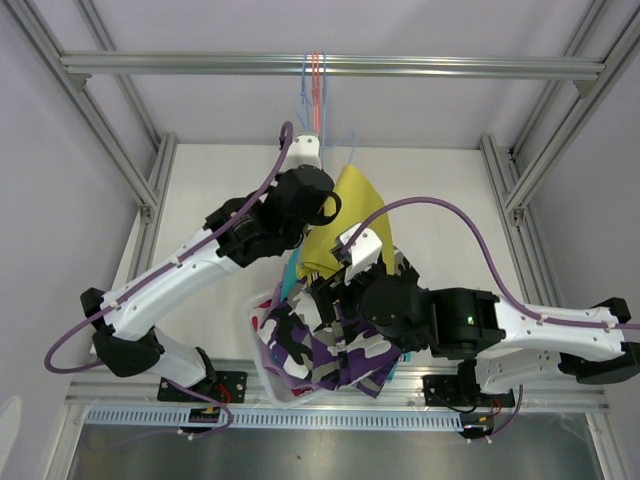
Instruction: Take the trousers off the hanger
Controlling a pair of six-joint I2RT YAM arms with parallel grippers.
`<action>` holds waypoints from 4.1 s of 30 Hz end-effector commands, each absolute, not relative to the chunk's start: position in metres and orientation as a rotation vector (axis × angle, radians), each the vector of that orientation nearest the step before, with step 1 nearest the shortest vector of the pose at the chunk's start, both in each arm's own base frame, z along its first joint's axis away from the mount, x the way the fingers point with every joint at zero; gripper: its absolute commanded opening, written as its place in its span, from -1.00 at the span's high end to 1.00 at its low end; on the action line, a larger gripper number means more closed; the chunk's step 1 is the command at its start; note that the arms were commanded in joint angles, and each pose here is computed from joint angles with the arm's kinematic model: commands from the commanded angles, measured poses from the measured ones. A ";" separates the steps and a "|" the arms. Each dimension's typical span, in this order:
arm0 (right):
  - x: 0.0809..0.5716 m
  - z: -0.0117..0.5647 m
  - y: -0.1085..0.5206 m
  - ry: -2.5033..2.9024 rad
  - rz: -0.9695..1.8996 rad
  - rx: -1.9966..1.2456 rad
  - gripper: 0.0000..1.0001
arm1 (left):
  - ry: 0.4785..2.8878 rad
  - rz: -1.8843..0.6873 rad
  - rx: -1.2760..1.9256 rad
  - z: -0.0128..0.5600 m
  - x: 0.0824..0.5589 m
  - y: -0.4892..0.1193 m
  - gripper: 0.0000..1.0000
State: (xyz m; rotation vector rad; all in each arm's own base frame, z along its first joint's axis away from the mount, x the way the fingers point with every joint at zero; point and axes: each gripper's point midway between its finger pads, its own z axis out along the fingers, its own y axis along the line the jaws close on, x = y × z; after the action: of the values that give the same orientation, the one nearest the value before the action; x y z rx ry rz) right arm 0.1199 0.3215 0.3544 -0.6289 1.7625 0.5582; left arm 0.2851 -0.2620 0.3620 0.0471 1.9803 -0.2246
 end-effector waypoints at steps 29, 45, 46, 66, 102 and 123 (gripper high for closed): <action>0.153 0.316 0.341 1.782 0.587 -0.643 -0.71 | 1.925 -0.382 0.091 0.372 0.267 -0.253 0.99; 0.190 0.323 0.294 1.785 0.385 -0.400 -0.70 | 1.936 -0.409 0.119 0.369 0.263 -0.257 0.99; 0.191 0.326 0.292 1.784 0.393 -0.390 -0.70 | 1.939 -0.409 0.127 0.368 0.263 -0.258 0.99; 0.196 0.315 0.322 1.734 0.585 -0.434 0.25 | 1.940 -0.435 0.151 0.365 0.259 -0.261 0.99; 0.190 0.475 0.203 1.573 0.530 -0.230 1.00 | 1.966 -0.544 0.224 0.358 0.247 -0.278 0.99; 0.184 0.450 0.147 1.591 0.479 -0.111 1.00 | 1.961 -0.564 0.267 0.357 0.244 -0.284 0.99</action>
State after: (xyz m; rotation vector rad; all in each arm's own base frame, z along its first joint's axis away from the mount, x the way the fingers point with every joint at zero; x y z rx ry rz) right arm 0.1841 0.1753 0.4136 -0.2502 1.6615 0.4462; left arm 0.2383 -0.2876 0.3415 0.2849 2.0228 -0.5614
